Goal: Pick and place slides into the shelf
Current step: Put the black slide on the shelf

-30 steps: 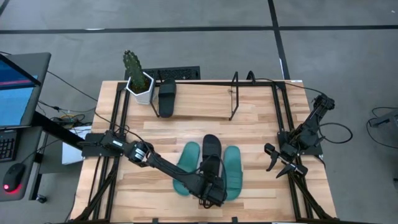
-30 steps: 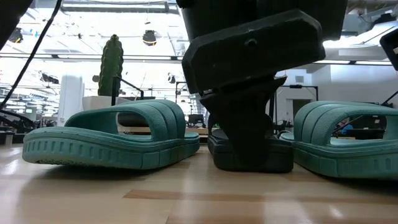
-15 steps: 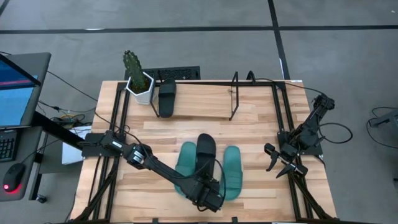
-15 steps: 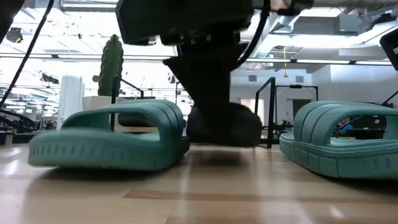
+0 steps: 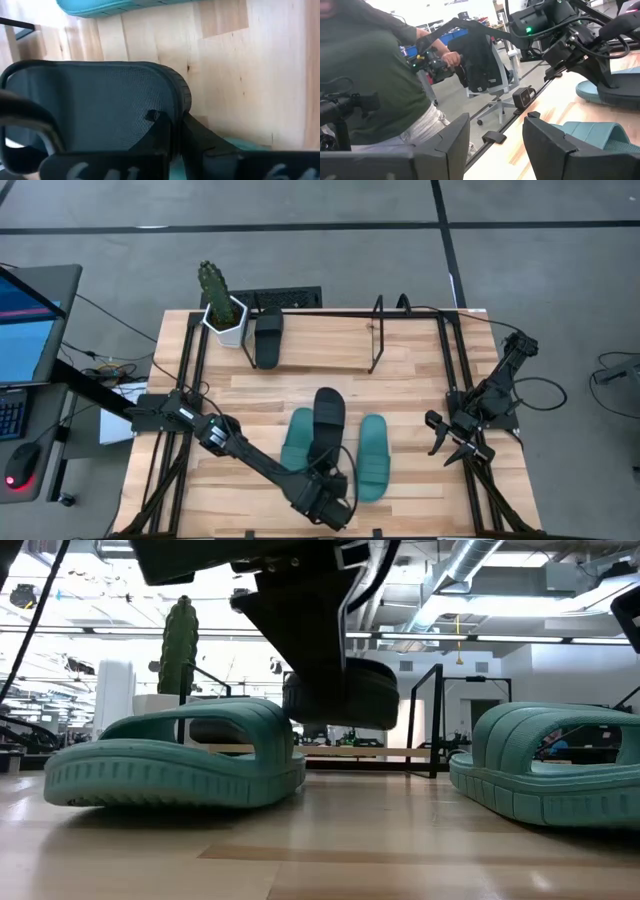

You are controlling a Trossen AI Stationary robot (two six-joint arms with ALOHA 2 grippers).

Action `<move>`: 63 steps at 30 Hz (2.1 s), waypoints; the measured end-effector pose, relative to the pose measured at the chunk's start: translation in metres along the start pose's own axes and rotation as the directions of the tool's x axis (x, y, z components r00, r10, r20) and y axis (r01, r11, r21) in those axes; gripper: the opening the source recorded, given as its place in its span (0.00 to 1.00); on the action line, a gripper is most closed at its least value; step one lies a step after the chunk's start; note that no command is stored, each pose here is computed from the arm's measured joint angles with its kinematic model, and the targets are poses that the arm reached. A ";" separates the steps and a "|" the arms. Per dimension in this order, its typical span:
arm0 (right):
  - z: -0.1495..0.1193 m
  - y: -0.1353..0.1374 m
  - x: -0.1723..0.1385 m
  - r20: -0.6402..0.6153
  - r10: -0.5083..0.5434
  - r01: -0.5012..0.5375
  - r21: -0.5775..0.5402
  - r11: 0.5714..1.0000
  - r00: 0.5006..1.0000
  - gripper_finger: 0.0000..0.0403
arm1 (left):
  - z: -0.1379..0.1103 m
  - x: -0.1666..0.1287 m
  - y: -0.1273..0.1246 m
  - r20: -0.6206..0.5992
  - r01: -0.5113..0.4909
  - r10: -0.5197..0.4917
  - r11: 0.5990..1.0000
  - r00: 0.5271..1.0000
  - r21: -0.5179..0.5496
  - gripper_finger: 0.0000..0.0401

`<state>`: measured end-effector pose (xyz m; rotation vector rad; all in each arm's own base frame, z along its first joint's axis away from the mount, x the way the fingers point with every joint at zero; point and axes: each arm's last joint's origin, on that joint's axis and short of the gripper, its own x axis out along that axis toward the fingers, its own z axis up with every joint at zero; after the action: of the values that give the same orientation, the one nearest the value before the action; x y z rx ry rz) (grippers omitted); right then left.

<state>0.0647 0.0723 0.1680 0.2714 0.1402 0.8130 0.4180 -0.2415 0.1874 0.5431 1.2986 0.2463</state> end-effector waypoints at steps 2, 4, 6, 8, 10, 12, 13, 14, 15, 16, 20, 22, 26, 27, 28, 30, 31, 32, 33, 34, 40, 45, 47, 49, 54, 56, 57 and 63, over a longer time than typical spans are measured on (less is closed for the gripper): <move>0.000 0.000 0.000 0.000 0.000 0.000 0.000 1.000 1.000 0.42 | -0.001 -0.001 0.000 -0.003 -0.020 0.020 1.000 1.000 0.010 0.01; 0.000 0.000 0.000 0.000 0.000 0.000 0.000 1.000 1.000 0.42 | -0.004 -0.002 0.002 -0.017 -0.046 0.046 0.999 0.999 0.025 0.01; 0.000 0.000 0.000 0.000 0.000 0.000 0.000 1.000 1.000 0.42 | -0.006 -0.004 0.005 -0.023 -0.068 0.069 0.997 0.997 0.036 0.01; 0.000 0.000 0.000 0.000 0.000 0.000 0.000 1.000 1.000 0.42 | -0.007 -0.008 0.009 -0.022 -0.095 0.096 0.995 0.995 0.041 0.01; 0.000 0.000 0.000 0.000 0.000 0.000 0.000 1.000 1.000 0.42 | -0.008 -0.012 0.015 -0.021 -0.123 0.124 0.991 0.992 0.048 0.01; 0.000 0.000 0.000 0.000 0.000 0.000 0.000 1.000 1.000 0.42 | -0.010 -0.018 0.022 -0.019 -0.144 0.145 0.988 0.989 0.048 0.01; 0.000 0.000 0.000 0.000 0.000 0.000 0.000 1.000 1.000 0.42 | -0.010 -0.022 0.027 -0.008 -0.152 0.152 0.988 0.988 0.039 0.01; 0.000 0.000 0.000 0.000 0.000 0.000 0.000 1.000 1.000 0.42 | -0.010 -0.025 0.032 0.004 -0.160 0.160 0.987 0.987 0.028 0.01; 0.000 0.000 0.000 0.000 0.000 0.000 0.000 1.000 1.000 0.42 | -0.010 -0.030 0.037 0.015 -0.165 0.164 0.986 0.986 0.020 0.01; 0.000 0.000 0.000 0.000 0.000 0.000 0.000 1.000 1.000 0.42 | -0.010 -0.033 0.041 0.025 -0.174 0.174 0.985 0.985 0.017 0.01; 0.000 0.000 0.000 0.000 0.000 0.000 0.000 1.000 1.000 0.42 | -0.010 -0.046 0.063 0.058 -0.207 0.206 0.978 0.977 0.002 0.01; 0.000 0.000 0.000 0.000 0.000 0.000 0.000 1.000 1.000 0.42 | -0.010 -0.049 0.073 0.066 -0.224 0.223 0.975 0.973 0.005 0.01; 0.000 0.000 0.000 0.000 0.000 0.000 0.000 1.000 1.000 0.42 | -0.010 -0.051 0.094 0.061 -0.230 0.229 0.973 0.972 0.024 0.01; 0.000 0.000 0.000 0.000 0.000 0.000 0.000 1.000 1.000 0.42 | -0.010 -0.051 0.100 0.058 -0.229 0.227 0.973 0.972 0.025 0.01; 0.000 0.000 0.000 0.000 0.000 0.000 0.000 1.000 1.000 0.42 | -0.010 -0.051 0.107 0.055 -0.225 0.224 0.974 0.973 0.026 0.01; 0.000 0.000 0.000 0.000 0.000 0.000 0.000 1.000 1.000 0.42 | -0.011 -0.053 0.121 0.051 -0.223 0.222 0.975 0.974 0.020 0.01; 0.000 0.000 0.000 0.000 0.000 0.000 0.000 1.000 1.000 0.42 | -0.011 -0.054 0.130 0.049 -0.223 0.222 0.975 0.974 0.015 0.01; 0.000 0.000 0.000 0.000 0.000 0.000 0.000 1.000 1.000 0.42 | -0.012 -0.056 0.139 0.049 -0.219 0.218 0.976 0.975 0.013 0.01; 0.000 0.000 0.000 0.000 0.000 0.000 0.000 1.000 1.000 0.42 | -0.015 -0.058 0.147 0.048 -0.213 0.212 0.977 0.976 0.013 0.01; 0.000 0.000 0.000 0.000 0.000 0.000 0.000 1.000 1.000 0.42 | -0.019 -0.062 0.156 0.047 -0.205 0.205 0.979 0.978 0.009 0.01; 0.000 0.000 0.000 0.000 0.000 0.000 0.000 1.000 1.000 0.42 | -0.056 -0.075 0.202 0.017 -0.210 0.210 0.978 0.978 -0.015 0.01; 0.000 0.000 0.000 0.000 0.000 0.000 0.000 1.000 1.000 0.42 | -0.083 -0.077 0.216 0.134 -0.179 0.192 0.979 0.972 -0.098 0.01; 0.000 0.000 0.000 0.000 0.000 0.000 0.000 1.000 1.000 0.42 | -0.092 -0.072 0.215 0.174 -0.172 0.189 0.979 0.966 -0.110 0.01; 0.000 0.000 0.000 0.000 0.000 0.000 0.000 1.000 1.000 0.42 | -0.098 -0.065 0.215 0.205 -0.172 0.194 0.978 0.959 -0.120 0.01; 0.000 0.000 0.000 0.000 0.000 0.000 0.000 1.000 1.000 0.42 | -0.110 -0.040 0.211 0.218 -0.180 0.198 0.979 0.956 -0.097 0.01; 0.000 0.000 0.000 0.000 0.000 0.000 0.000 1.000 1.000 0.42 | -0.114 -0.029 0.210 0.218 -0.191 0.204 0.979 0.955 -0.078 0.01; 0.000 0.000 0.000 0.000 0.000 0.000 0.000 1.000 1.000 0.42 | -0.116 -0.024 0.211 0.221 -0.194 0.207 0.978 0.953 -0.077 0.01; 0.000 0.000 0.000 0.000 0.000 0.000 0.000 1.000 1.000 0.42 | -0.133 0.015 0.219 0.211 -0.125 0.129 0.992 0.969 -0.033 0.01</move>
<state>0.0647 0.0723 0.1679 0.2713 0.1405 0.8129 0.3225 -0.0165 0.2643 0.6203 1.0541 0.2982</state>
